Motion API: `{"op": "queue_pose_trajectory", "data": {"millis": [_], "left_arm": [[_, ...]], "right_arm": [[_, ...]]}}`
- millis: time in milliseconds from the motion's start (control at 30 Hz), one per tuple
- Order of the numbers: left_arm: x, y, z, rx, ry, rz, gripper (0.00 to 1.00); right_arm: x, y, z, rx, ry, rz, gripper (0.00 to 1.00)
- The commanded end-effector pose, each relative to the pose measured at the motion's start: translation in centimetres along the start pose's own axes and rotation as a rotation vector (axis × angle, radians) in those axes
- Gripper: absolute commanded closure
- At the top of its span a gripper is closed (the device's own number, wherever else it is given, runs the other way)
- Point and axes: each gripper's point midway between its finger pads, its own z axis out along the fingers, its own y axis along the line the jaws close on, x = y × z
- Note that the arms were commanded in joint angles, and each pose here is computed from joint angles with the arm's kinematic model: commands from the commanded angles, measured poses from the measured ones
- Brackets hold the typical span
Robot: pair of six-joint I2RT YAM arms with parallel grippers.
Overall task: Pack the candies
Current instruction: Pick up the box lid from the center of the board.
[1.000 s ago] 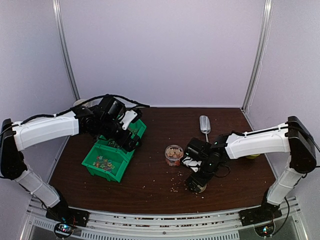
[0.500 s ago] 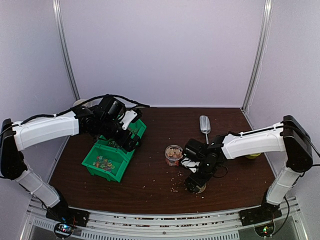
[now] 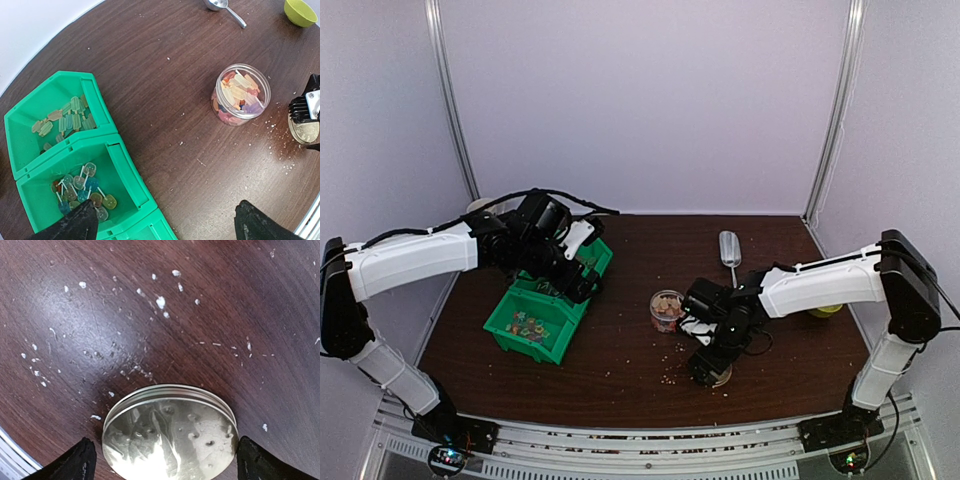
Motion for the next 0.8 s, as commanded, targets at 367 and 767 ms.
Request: {"op": "queue_pose_trajectory", "data": {"millis": [367,767], "left_arm": [[-1.5,0.2,-0.1,-0.005,-0.049,-0.016,0.02],[-1.5,0.3,-0.1,-0.007,-0.049,-0.02,0.02]], "right_arm": [[-0.2,-0.3,0.2,0.026,0.002,-0.005,0.09],[-0.3,-0.4,-1.0,0.031,-0.018,-0.006,0.17]]}}
